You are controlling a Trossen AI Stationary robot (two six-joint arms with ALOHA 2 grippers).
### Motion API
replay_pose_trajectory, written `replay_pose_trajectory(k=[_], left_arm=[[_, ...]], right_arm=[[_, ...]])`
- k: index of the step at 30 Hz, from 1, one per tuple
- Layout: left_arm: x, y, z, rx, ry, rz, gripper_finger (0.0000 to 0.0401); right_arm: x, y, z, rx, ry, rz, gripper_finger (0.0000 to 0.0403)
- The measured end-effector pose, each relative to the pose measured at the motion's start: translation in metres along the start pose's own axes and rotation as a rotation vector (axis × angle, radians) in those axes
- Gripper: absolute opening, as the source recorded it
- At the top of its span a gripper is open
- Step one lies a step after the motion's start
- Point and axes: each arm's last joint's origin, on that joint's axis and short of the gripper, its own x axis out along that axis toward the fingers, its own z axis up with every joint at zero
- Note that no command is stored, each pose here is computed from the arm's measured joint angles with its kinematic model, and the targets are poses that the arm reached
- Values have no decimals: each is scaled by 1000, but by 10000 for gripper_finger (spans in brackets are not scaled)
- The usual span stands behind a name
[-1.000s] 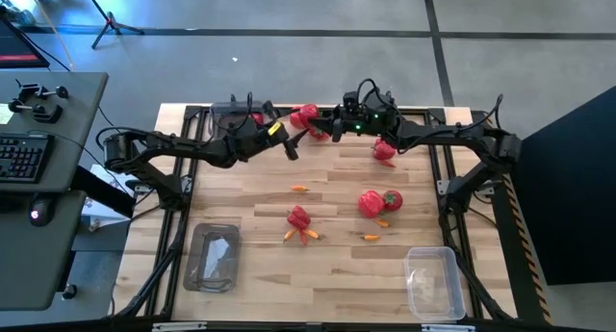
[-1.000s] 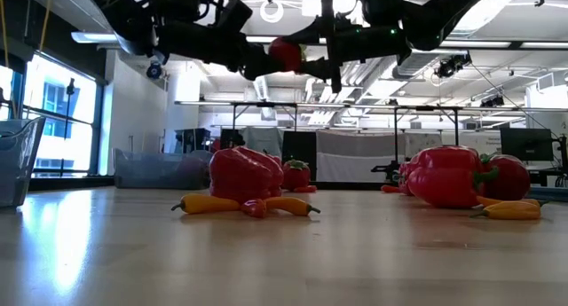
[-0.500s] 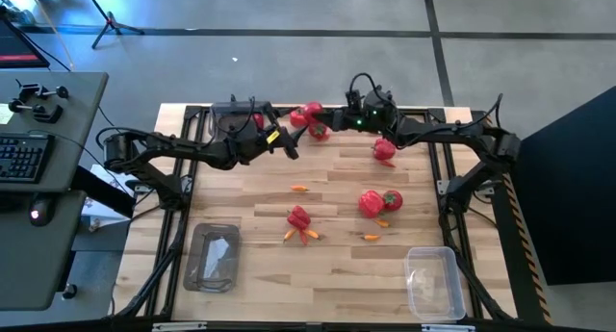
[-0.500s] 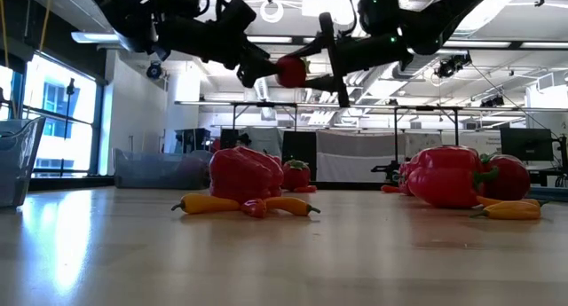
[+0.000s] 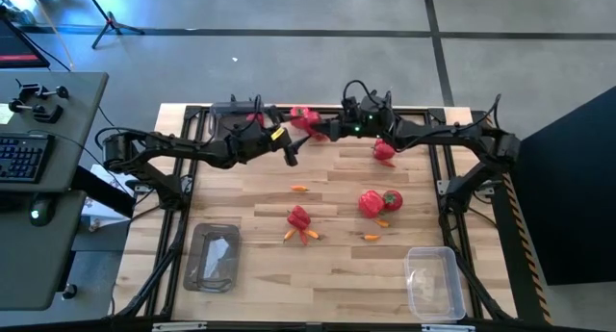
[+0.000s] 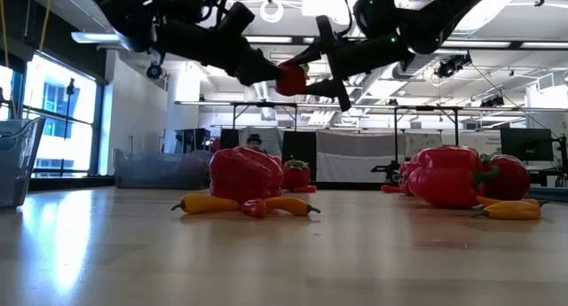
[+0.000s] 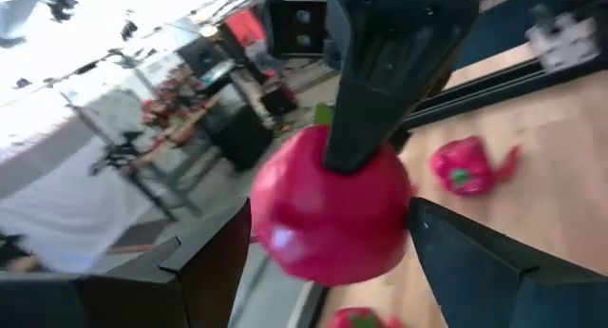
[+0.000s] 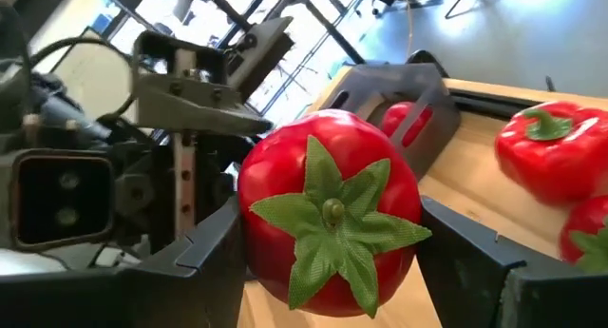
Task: Sort produce into baskets
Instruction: Put the red tomato into the top black bin
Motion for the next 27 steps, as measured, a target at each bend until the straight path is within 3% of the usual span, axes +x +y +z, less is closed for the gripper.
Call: replay_pose_trajectory(k=[7, 20, 27], left_arm=[[8, 6, 7, -72, 56, -51, 273], [13, 12, 12, -53, 151, -116, 273], [16, 18, 13, -70, 213, -205, 273]], right_arm=[[0, 1, -1, 0, 11, 8, 238], [0, 0, -2, -35, 33, 26, 238], [0, -1, -6, -166, 65, 12, 238]])
